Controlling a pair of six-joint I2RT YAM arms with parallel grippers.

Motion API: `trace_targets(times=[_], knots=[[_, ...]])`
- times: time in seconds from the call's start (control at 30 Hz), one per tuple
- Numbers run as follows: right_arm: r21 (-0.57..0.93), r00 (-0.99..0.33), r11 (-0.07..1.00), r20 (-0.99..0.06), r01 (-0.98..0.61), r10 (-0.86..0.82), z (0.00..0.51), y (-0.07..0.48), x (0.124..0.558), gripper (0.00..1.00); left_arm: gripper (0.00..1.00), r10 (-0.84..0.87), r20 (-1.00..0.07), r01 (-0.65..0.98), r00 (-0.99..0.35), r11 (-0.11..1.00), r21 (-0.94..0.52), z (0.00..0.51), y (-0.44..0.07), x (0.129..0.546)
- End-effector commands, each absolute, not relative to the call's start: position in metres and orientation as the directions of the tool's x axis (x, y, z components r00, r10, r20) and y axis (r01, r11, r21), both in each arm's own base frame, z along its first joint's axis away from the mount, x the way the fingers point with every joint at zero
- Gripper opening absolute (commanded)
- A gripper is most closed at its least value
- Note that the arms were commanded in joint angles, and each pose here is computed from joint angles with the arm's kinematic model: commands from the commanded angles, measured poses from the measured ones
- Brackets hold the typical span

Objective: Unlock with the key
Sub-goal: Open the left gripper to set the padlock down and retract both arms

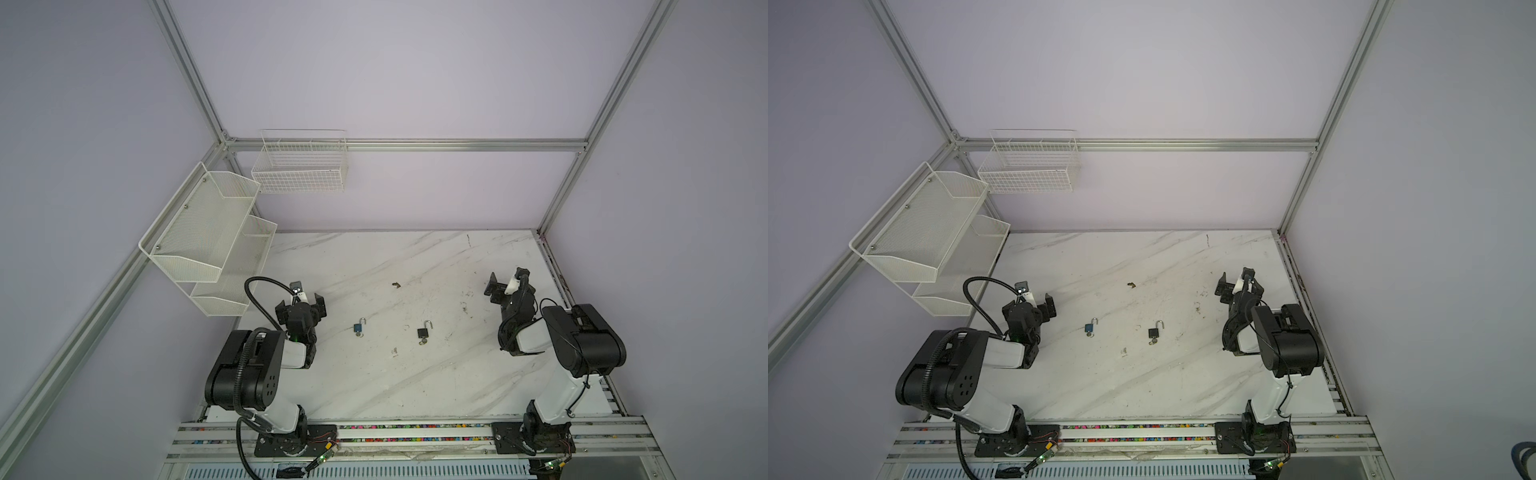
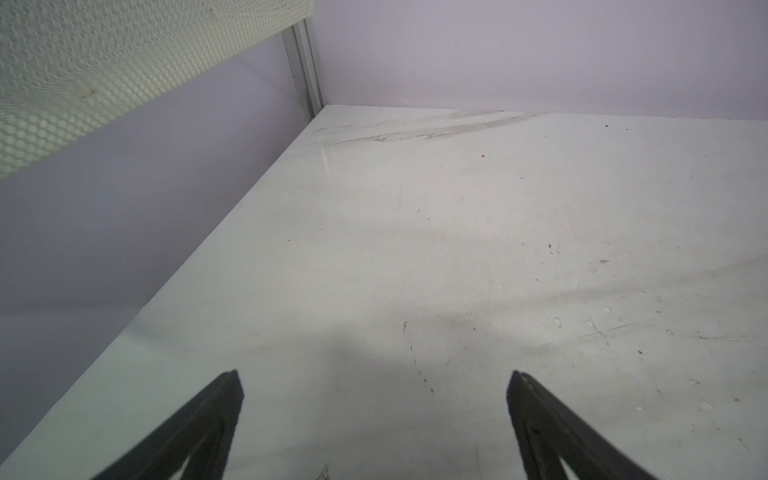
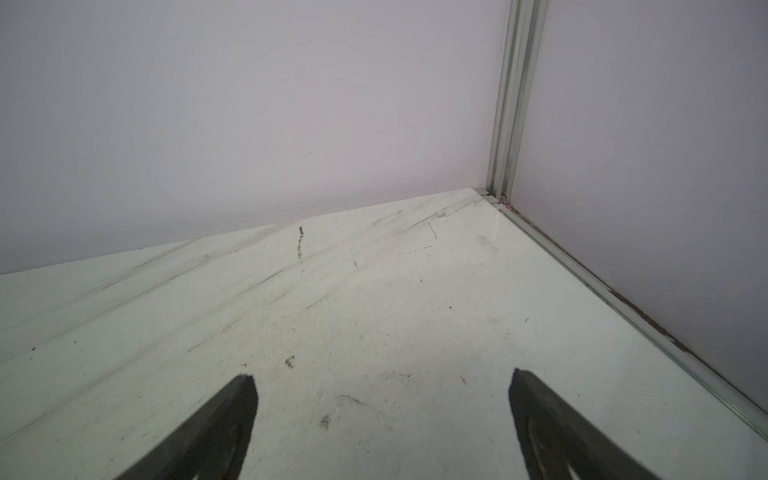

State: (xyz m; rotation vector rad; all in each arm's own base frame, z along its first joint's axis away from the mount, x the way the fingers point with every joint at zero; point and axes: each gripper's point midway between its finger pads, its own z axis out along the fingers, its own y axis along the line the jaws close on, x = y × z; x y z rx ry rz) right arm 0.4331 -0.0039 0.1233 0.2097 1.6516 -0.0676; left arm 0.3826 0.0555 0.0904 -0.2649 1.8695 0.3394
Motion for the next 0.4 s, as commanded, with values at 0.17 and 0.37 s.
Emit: trace_targets(times=[0.17, 0.37], knots=[[0.067, -0.009, 0.983, -0.998, 0.168, 0.07, 0.1446, -0.0019, 0.4375, 0.97, 1.0, 0.001, -0.975, -0.348, -0.222, 0.934, 0.08, 0.1176, 0.0545, 0.3929], [0.066, -0.009, 0.984, -0.998, 0.163, 0.068, 0.1449, -0.0012, 0.4364, 0.97, 1.0, 0.001, -0.975, -0.348, -0.222, 0.934, 0.08, 0.1176, 0.0548, 0.3927]])
